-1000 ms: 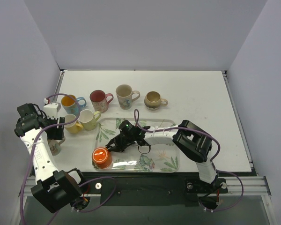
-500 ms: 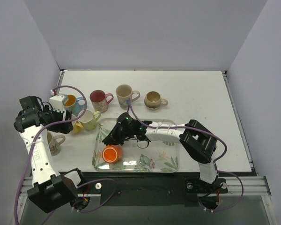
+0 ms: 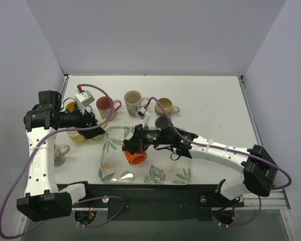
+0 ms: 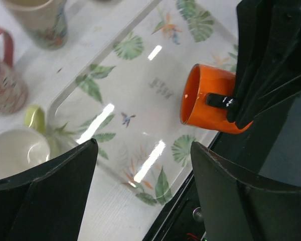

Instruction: Turn the mug right side up

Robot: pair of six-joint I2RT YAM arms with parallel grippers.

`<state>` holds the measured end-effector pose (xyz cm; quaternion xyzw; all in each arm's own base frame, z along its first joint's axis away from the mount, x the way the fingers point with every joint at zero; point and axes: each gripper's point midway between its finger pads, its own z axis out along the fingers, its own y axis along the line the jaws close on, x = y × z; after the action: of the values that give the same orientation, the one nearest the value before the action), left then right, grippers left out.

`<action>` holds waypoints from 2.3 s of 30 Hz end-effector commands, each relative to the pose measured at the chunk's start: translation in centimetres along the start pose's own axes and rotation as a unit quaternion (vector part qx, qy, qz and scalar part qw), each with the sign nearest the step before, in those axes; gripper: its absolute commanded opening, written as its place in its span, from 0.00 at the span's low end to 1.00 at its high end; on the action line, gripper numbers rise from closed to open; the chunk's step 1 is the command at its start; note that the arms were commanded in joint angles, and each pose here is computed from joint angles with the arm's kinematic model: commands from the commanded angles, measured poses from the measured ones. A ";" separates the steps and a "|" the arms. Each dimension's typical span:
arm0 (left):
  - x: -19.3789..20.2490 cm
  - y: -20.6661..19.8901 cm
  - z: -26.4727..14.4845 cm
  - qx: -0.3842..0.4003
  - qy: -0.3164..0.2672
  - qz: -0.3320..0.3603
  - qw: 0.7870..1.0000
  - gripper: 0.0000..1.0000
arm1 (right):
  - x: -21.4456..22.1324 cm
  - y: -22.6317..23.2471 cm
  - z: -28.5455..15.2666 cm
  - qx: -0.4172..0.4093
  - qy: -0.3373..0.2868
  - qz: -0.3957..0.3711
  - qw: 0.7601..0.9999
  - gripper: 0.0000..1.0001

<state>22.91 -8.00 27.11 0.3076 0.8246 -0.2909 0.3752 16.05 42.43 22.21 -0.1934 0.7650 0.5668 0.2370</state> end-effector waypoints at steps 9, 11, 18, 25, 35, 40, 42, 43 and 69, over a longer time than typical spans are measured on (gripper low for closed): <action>-4.3 -11.9 1.9 0.234 -0.068 0.154 0.957 0.89 | -4.1 12.1 -9.9 -0.177 -0.134 -0.364 0.904 0.00; -4.5 -13.2 2.0 0.262 -0.077 0.169 0.947 0.89 | -4.3 12.7 -10.3 -0.183 -0.144 -0.371 0.899 0.00; -6.0 -14.4 3.2 0.285 -0.085 0.175 0.939 0.89 | -4.8 14.0 -11.1 -0.198 -0.159 -0.384 0.888 0.00; -5.8 -16.4 5.5 0.345 -0.072 0.148 0.924 0.84 | -5.0 14.0 -11.4 -0.197 -0.174 -0.392 0.881 0.00; -4.7 -16.4 5.6 0.342 -0.048 0.139 0.928 0.00 | -6.5 10.6 -12.3 -0.133 -0.204 -0.383 0.891 0.00; -5.1 -9.2 7.4 0.106 0.008 0.118 0.987 0.00 | -6.9 4.5 -11.6 0.011 -0.168 -0.352 0.921 0.44; -4.2 -6.0 7.4 0.018 0.045 0.111 0.993 0.00 | -7.2 1.9 -11.7 0.076 -0.156 -0.340 0.924 0.56; -3.4 -5.3 7.3 -0.001 0.066 0.104 0.992 0.00 | -7.7 0.8 -12.0 0.109 -0.165 -0.329 0.923 0.57; -13.1 -12.2 30.5 -0.016 0.116 0.256 0.960 0.00 | -2.3 -22.4 -46.0 0.723 -0.364 0.184 0.557 0.99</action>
<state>33.20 -34.46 22.32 0.5049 0.8001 -0.1254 0.2986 26.30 -5.67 19.06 0.3498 0.7977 -0.1218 0.4759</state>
